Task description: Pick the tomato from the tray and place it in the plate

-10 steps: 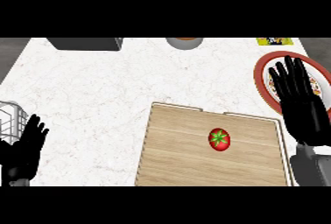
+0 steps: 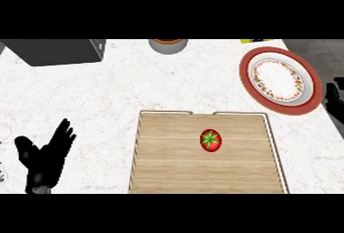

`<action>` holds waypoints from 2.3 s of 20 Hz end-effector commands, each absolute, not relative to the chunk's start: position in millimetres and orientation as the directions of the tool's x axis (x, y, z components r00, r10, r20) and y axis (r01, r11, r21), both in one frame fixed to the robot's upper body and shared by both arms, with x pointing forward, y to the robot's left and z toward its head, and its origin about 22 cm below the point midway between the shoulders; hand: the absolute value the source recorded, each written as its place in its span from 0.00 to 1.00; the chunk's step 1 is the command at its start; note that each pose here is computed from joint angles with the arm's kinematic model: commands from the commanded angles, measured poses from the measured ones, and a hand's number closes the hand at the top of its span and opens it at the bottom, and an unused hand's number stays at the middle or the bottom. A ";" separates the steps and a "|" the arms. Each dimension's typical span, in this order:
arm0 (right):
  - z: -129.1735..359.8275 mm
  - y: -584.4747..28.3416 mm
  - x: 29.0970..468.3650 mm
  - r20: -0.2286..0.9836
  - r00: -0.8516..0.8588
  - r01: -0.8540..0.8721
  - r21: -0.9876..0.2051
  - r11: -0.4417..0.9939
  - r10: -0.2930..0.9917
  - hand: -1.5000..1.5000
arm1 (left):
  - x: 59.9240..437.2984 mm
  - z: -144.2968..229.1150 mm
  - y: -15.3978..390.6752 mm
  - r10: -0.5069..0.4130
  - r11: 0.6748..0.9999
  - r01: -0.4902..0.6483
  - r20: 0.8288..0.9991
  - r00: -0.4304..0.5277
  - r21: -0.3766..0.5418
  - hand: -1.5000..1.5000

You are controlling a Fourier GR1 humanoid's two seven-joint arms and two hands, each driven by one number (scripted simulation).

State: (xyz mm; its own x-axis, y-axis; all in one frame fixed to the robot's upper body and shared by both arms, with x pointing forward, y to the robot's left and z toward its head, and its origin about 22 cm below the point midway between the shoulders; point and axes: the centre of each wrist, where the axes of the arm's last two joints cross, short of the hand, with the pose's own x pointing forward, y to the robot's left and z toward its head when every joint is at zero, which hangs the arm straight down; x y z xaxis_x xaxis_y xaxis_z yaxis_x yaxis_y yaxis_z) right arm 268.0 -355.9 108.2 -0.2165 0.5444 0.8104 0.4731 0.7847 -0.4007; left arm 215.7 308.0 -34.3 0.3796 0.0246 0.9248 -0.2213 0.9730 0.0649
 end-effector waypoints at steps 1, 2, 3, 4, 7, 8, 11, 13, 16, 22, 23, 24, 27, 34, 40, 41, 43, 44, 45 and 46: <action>113.4 -368.3 248.7 0.712 -0.103 0.741 -0.411 0.531 0.695 0.00 | 216.5 -38.0 282.2 0.033 0.991 -0.134 0.924 0.380 0.019 0.50; 106.0 -354.0 242.9 0.707 -0.117 0.768 -0.381 0.515 0.698 0.00 | 219.0 -36.9 274.3 0.038 0.993 -0.117 0.924 0.381 0.007 0.50; 96.5 -335.8 234.6 0.697 -0.127 0.778 -0.370 0.507 0.705 0.00 | 217.0 -40.1 280.4 0.030 0.995 -0.103 0.923 0.383 0.011 0.50; 91.6 -317.9 226.7 0.699 -0.140 0.779 -0.360 0.514 0.701 0.00 | 213.9 -39.3 273.3 0.013 0.996 -0.084 0.927 0.375 0.020 0.50; 80.4 -288.5 196.5 0.686 -0.093 0.775 -0.406 0.485 0.722 0.00 | 215.4 -50.1 251.6 0.016 0.998 -0.063 0.923 0.385 0.009 0.50; 88.4 -292.7 185.5 0.668 -0.043 0.773 -0.448 0.448 0.743 0.00 | 214.7 -40.3 247.7 0.009 0.999 -0.046 0.919 0.394 0.010 0.50; 86.8 -273.4 161.7 0.649 0.048 0.699 -0.565 0.439 0.759 0.00 | 216.5 -40.0 255.8 0.013 0.999 -0.054 0.923 0.385 0.009 0.50; 87.0 -279.8 164.0 0.588 0.180 0.605 -0.698 0.382 0.789 0.00 | 220.6 -36.2 250.2 -0.008 0.999 -0.030 0.923 0.386 0.021 0.50; 78.1 -256.8 149.9 0.546 0.286 0.456 -0.800 0.390 0.787 0.00 | 223.4 -35.7 246.6 -0.002 1.000 -0.015 0.930 0.368 0.008 0.50; 109.5 -215.6 144.3 0.415 0.445 0.292 -0.905 0.310 0.794 0.00 | 227.0 -35.3 240.6 -0.032 0.999 0.030 0.925 0.378 0.022 0.50; 109.7 -206.0 147.4 0.397 0.486 0.280 -0.915 0.292 0.778 0.00 | 234.7 -26.5 248.5 -0.042 0.999 0.009 0.929 0.369 0.041 0.50; 106.4 -194.6 152.5 0.364 0.511 0.252 -0.930 0.269 0.779 0.00 | 237.1 -29.0 236.6 -0.021 1.000 0.016 0.929 0.370 0.016 0.50; 117.8 -155.4 168.7 0.340 0.536 0.219 -0.940 0.262 0.772 0.00 | 244.9 -21.3 233.7 0.003 1.000 0.022 0.931 0.366 -0.012 0.50; 105.7 -102.6 202.2 0.254 0.598 0.151 -0.967 0.204 0.761 0.00 | 226.5 -41.2 226.9 -0.012 1.000 0.009 0.926 0.376 0.009 0.50; 86.0 -94.7 220.5 0.275 0.621 0.076 -0.953 0.293 0.734 0.00 | 227.4 -36.6 255.7 -0.016 1.000 0.009 0.927 0.374 0.014 0.50; 84.4 -91.5 213.7 0.268 0.625 0.057 -0.953 0.299 0.733 0.00 | 226.1 -38.5 236.9 -0.004 1.000 0.017 0.926 0.377 -0.003 0.50; 89.0 -88.8 233.8 0.293 0.623 0.085 -0.947 0.309 0.726 0.00 | 218.0 -34.5 250.2 -0.022 1.000 0.026 0.925 0.378 0.013 0.50; 81.6 -87.8 233.3 0.302 0.611 0.085 -0.944 0.318 0.732 0.00 | 233.3 -29.2 228.3 -0.023 1.000 0.021 0.929 0.368 0.016 0.50; 74.2 -79.3 231.5 0.278 0.615 0.080 -0.953 0.293 0.738 0.00 | 241.0 -36.9 250.7 -0.014 1.000 -0.002 0.927 0.375 0.016 0.50; 69.0 -86.0 229.5 0.279 0.616 0.067 -0.951 0.303 0.736 0.00 | 245.2 -40.8 237.9 -0.021 1.000 0.011 0.929 0.369 0.018 0.50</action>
State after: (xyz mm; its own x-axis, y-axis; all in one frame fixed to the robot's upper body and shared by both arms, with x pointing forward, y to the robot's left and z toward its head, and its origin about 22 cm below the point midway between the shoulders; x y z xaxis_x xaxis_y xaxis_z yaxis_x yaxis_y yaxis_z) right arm 225.1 -97.0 78.4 0.4900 0.8243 0.2834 0.0742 0.2846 -0.9558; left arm 234.9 243.1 -34.9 0.3722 -0.0172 0.9280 0.0127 0.9998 0.0134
